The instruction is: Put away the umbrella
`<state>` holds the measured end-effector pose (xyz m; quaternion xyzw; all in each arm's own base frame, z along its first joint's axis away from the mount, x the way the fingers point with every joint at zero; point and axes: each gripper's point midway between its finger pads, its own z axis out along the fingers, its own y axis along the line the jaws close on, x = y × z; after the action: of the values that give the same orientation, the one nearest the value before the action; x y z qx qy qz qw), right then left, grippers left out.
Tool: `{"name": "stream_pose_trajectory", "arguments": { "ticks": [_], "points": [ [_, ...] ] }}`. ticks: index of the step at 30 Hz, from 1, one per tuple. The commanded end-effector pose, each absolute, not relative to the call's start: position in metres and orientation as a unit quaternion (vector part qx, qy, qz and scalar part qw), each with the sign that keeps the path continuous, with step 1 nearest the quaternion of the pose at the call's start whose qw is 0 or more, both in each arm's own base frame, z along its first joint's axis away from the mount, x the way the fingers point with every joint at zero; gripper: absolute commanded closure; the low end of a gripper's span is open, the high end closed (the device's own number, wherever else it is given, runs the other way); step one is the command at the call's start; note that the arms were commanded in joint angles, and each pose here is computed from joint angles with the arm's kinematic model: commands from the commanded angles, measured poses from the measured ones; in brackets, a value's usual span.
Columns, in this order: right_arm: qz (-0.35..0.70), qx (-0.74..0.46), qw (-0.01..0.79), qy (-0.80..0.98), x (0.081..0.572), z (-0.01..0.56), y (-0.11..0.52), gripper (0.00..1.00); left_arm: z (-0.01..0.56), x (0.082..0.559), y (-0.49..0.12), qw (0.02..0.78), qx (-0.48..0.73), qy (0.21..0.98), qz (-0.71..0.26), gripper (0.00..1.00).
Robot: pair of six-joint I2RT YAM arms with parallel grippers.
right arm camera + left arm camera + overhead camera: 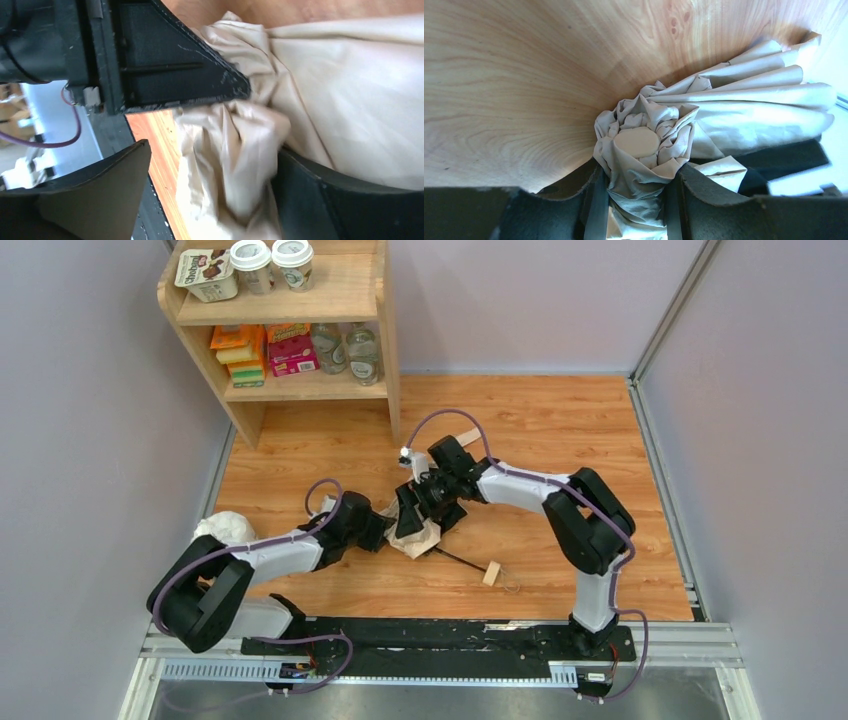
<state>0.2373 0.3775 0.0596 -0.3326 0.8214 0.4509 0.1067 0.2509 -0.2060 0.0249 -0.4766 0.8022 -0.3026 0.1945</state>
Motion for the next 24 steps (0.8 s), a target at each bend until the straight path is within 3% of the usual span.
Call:
{"name": "stream_pose_trajectory", "arguments": {
  "ticks": [1,4,7,10,15,20,24],
  "points": [
    [0.346,-0.349,0.221,0.842,0.262,0.106,0.352,0.0,-0.03,0.186,-0.155,0.138,-0.473,0.859,-0.141,1.0],
    [0.28,-0.401,0.327,0.808,0.252,0.126,0.352,0.0,-0.027,0.179,-0.151,0.128,-0.477,0.861,-0.122,1.0],
    [0.148,-0.453,0.459,0.75,0.248,0.133,0.35,0.0,-0.025,0.175,-0.153,0.112,-0.484,0.86,-0.119,1.0],
    [0.067,-0.471,0.535,0.698,0.233,0.132,0.35,0.0,-0.029,0.168,-0.154,0.093,-0.488,0.861,-0.112,1.0],
    [0.047,-0.507,0.566,0.649,0.214,0.12,0.378,0.0,-0.031,0.16,-0.155,0.07,-0.492,0.861,-0.107,1.0],
    [-0.014,-0.519,0.559,0.646,0.226,0.092,0.392,0.01,-0.027,0.158,-0.154,0.066,-0.496,0.86,-0.103,1.0],
    [-0.087,-0.511,0.556,0.65,0.243,0.075,0.386,0.11,-0.022,0.158,-0.152,0.072,-0.499,0.858,-0.104,1.0]
  ]
}}
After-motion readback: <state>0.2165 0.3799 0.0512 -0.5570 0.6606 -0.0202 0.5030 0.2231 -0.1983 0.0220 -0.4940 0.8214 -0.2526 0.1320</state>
